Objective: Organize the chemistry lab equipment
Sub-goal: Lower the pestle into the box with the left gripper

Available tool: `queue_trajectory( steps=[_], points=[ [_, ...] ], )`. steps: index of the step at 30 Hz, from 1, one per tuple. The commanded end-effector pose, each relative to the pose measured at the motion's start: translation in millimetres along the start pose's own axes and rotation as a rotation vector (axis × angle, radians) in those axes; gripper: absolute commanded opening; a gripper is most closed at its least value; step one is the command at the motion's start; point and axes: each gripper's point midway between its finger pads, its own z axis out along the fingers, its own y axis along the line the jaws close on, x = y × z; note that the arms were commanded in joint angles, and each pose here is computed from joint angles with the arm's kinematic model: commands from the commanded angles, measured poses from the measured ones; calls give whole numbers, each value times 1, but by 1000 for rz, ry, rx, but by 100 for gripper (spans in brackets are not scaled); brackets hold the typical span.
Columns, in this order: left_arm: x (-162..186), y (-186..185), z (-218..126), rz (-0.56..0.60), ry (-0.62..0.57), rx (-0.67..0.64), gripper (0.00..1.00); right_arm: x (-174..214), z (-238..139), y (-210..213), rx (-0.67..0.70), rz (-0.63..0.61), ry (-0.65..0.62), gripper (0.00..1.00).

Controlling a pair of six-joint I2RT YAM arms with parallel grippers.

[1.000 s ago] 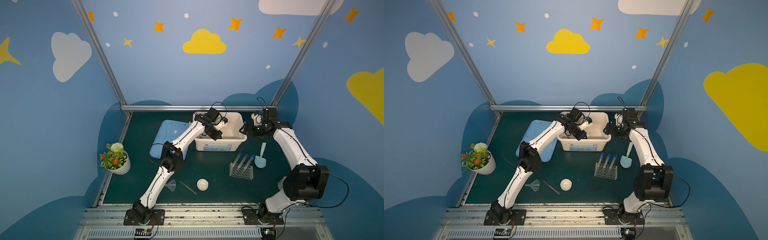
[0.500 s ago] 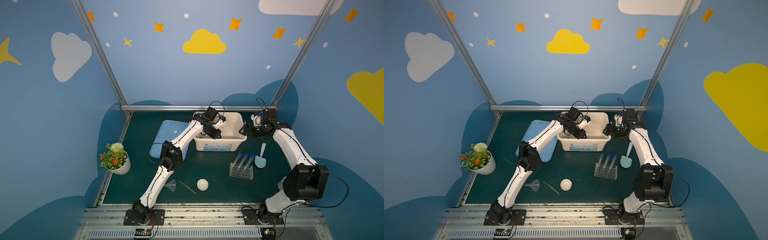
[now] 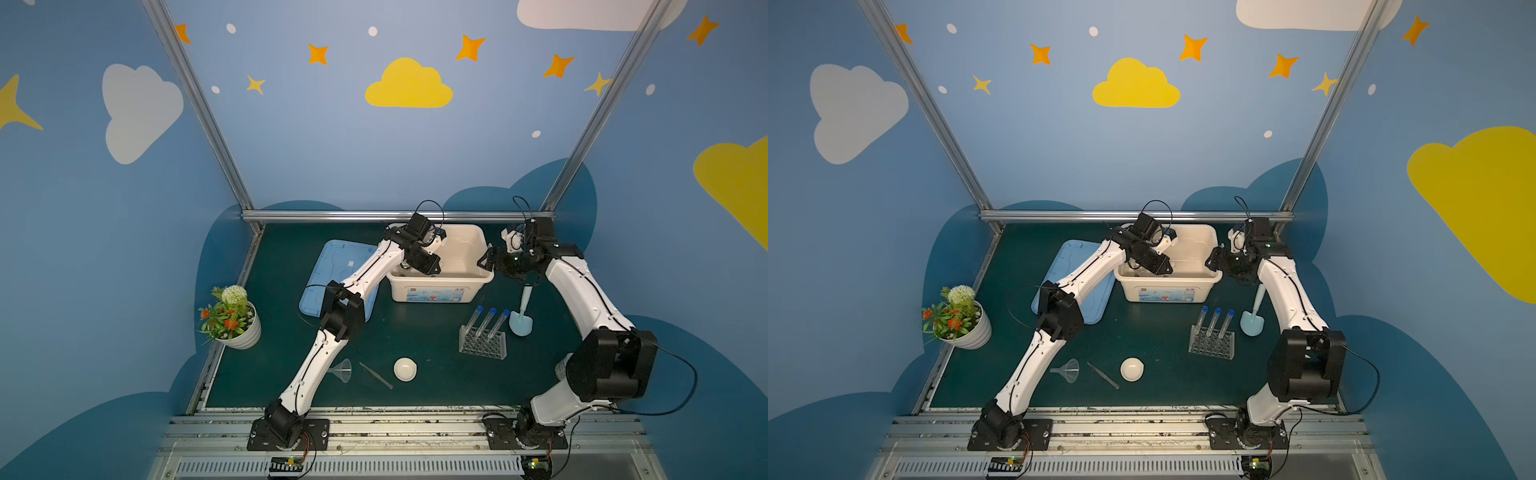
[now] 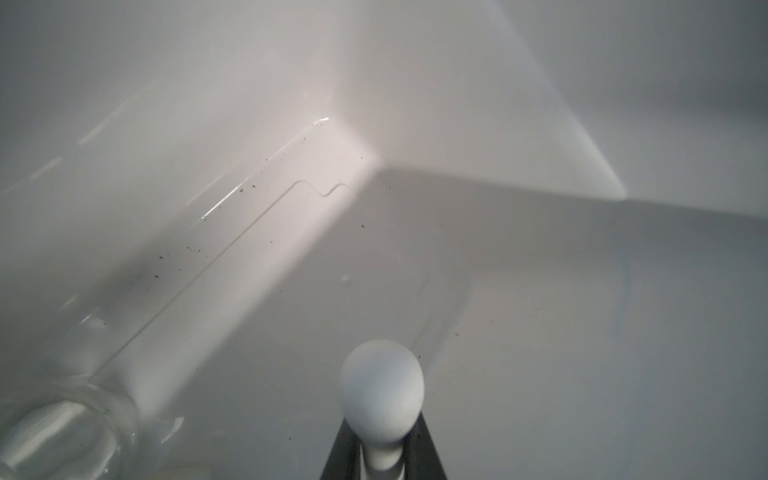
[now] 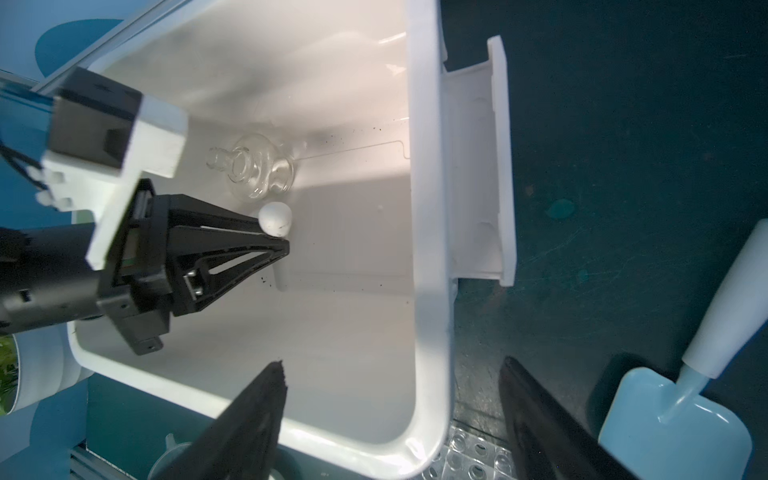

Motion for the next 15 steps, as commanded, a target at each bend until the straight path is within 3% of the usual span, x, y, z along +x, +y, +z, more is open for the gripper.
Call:
queue_trajectory(
  steps=[1, 6, 15],
  points=[
    [6, 7, 11, -28, 19, -23, 8, 2, 4, -1, -14, 19, 16, 80],
    [13, 11, 20, -45, 39, -27, 8, 5, 6, 0, -24, 8, 27, 79],
    [33, 1, 32, 30, 118, -50, 8, 7, 15, 2, -51, 11, 57, 75]
  ],
)
